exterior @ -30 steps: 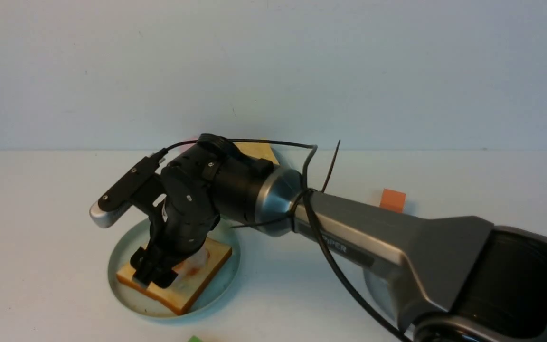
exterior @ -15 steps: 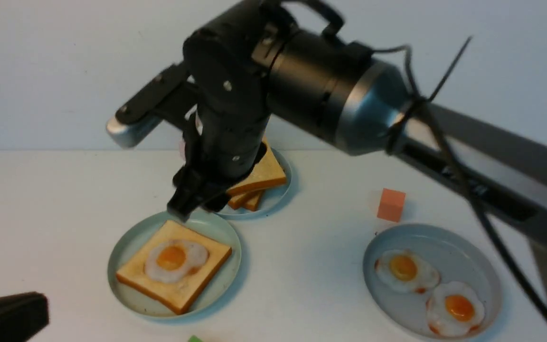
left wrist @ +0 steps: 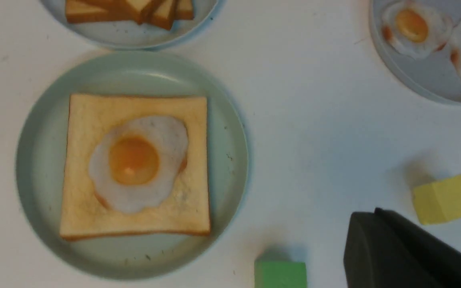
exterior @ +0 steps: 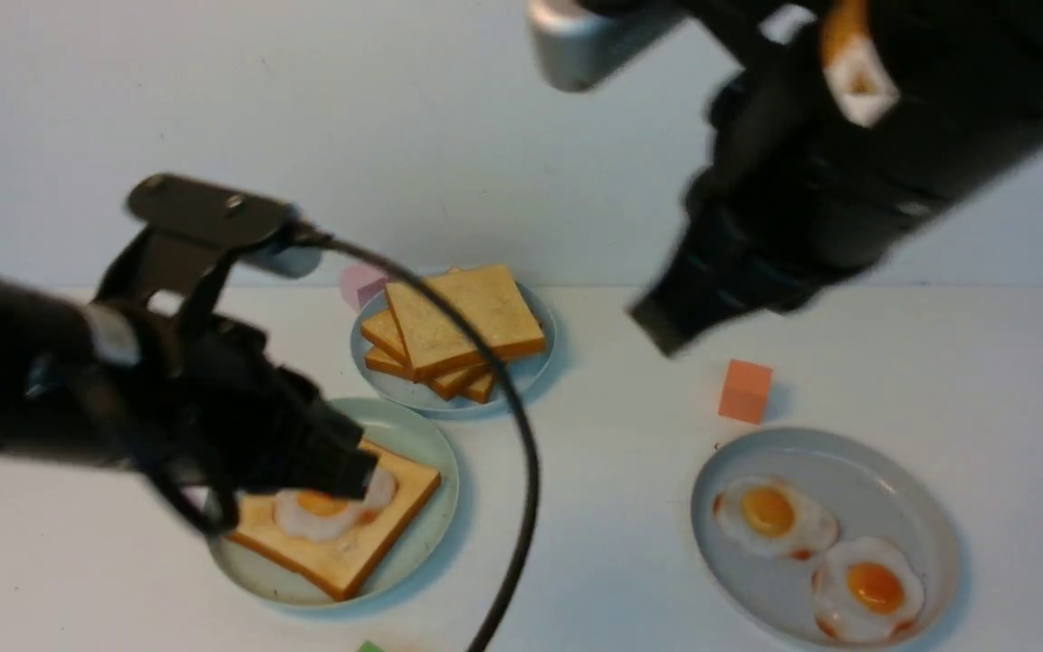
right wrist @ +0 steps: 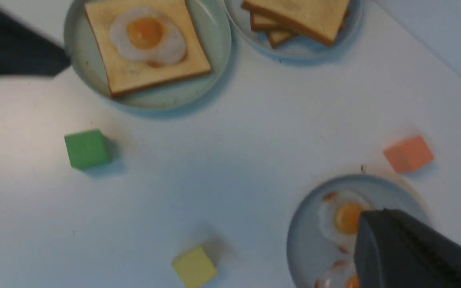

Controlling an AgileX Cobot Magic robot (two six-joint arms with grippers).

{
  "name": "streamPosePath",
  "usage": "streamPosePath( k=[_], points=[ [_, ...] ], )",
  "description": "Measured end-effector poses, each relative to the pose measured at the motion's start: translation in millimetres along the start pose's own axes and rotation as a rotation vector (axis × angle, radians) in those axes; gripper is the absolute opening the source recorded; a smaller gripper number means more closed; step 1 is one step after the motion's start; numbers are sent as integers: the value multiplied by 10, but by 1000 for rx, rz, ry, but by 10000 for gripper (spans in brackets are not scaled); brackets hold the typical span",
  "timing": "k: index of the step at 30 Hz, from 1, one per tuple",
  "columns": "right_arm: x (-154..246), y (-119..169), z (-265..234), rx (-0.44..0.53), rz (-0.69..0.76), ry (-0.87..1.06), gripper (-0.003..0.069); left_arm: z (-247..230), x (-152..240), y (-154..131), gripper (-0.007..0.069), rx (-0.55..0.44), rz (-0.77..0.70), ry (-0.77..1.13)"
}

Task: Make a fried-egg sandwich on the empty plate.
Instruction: Use the left arm to grab a slice of bread

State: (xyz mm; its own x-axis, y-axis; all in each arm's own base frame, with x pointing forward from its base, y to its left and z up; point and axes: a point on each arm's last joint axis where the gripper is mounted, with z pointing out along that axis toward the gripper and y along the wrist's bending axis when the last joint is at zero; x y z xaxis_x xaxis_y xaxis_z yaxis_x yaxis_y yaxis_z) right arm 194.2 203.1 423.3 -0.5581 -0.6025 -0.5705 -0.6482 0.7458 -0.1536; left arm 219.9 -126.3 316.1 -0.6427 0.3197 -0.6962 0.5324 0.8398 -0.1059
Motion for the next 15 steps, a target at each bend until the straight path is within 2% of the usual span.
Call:
streamPosePath(
  k=[2, 7, 11, 15],
  points=[
    [338, -28, -133, -17, 54, 21, -10, 286, -262, 34, -13, 7, 63, 43],
    [891, -63, -399, -72, 145, 9, -7, 837, -613, 136, -13, 12, 163, 101],
    [1128, -99, -581, -96, 180, -45, -3, 1170, -777, 330, -13, -1, 167, 134],
    [1233, -125, -708, -113, 194, -110, -1, 1439, -902, 654, -8, -40, 141, 132]
  ],
)
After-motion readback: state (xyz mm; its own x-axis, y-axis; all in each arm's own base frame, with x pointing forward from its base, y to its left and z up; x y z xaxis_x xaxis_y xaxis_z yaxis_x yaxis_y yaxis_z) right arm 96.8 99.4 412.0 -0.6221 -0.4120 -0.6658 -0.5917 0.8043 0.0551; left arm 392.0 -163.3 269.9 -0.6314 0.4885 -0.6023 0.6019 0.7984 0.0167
